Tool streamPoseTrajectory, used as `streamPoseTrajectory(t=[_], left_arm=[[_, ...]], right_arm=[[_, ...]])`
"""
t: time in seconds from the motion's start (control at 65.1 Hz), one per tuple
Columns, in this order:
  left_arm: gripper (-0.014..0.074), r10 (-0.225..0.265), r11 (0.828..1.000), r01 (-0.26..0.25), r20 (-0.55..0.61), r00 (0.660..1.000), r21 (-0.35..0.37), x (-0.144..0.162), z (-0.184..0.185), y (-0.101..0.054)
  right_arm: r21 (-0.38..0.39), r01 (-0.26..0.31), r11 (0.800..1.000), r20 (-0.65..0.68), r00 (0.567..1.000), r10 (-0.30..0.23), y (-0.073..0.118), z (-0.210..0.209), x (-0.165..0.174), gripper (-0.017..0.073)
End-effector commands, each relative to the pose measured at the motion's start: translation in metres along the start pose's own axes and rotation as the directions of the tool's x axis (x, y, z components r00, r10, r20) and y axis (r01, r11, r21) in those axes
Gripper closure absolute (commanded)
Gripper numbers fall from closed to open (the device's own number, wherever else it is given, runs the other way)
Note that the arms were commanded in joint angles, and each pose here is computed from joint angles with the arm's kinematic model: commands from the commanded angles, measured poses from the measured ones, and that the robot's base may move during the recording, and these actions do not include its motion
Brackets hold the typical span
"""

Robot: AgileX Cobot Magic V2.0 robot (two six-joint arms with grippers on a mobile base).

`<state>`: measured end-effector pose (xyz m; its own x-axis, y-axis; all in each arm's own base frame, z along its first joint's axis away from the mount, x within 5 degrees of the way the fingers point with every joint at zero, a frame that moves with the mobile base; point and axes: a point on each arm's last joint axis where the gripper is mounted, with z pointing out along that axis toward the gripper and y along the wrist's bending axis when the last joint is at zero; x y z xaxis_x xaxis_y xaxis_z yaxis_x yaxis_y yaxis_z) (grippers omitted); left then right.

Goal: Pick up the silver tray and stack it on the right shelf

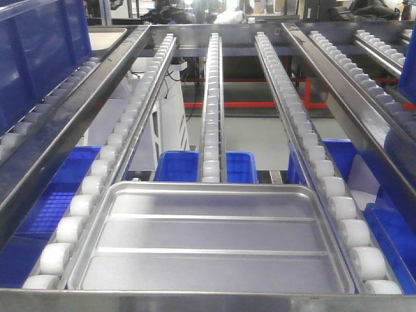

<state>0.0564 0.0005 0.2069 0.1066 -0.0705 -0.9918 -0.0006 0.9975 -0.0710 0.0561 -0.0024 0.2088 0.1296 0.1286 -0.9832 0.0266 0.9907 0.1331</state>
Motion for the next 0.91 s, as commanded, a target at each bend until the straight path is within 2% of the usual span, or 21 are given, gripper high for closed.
streamPoseTrajectory(t=[0.0, 0.737, 0.753, 0.799, 0.83, 0.891], left_arm=[[0.0685, -0.006, 1.0, 0.006, 0.072, 0.997, 0.003, 0.0, -0.001, 0.0], [0.0685, -0.006, 1.0, 0.006, 0.072, 0.997, 0.004, 0.0, -0.001, 0.0], [0.0685, 0.0, 1.0, 0.0, 0.072, 0.997, 0.004, 0.0, -0.001, 0.0], [0.0685, 0.074, 0.997, -0.074, 0.086, 0.994, -0.001, -0.002, -0.001, 0.0], [0.0685, 0.085, 0.996, -0.085, 0.092, 0.992, -0.003, -0.003, -0.001, 0.0], [0.0685, 0.101, 0.995, -0.102, 0.092, 0.991, 0.006, -0.01, -0.001, -0.001]], right_arm=[[-0.012, 0.013, 1.0, 0.105, 0.994, -0.012, 0.001, -0.002, -0.009, 0.0502], [-0.014, 0.013, 1.0, 0.119, 0.993, -0.012, 0.002, -0.002, -0.01, 0.0502], [-0.016, 0.014, 1.0, 0.128, 0.992, -0.011, 0.002, -0.002, -0.011, 0.0502], [-0.02, 0.018, 1.0, 0.141, 0.99, -0.015, 0.002, -0.002, -0.014, 0.0502], [-0.021, 0.031, 0.999, 0.136, 0.99, -0.028, 0.003, -0.002, -0.015, 0.0502], [-0.016, 0.093, 0.996, 0.111, 0.99, -0.091, 0.004, -0.001, -0.024, 0.0502]])
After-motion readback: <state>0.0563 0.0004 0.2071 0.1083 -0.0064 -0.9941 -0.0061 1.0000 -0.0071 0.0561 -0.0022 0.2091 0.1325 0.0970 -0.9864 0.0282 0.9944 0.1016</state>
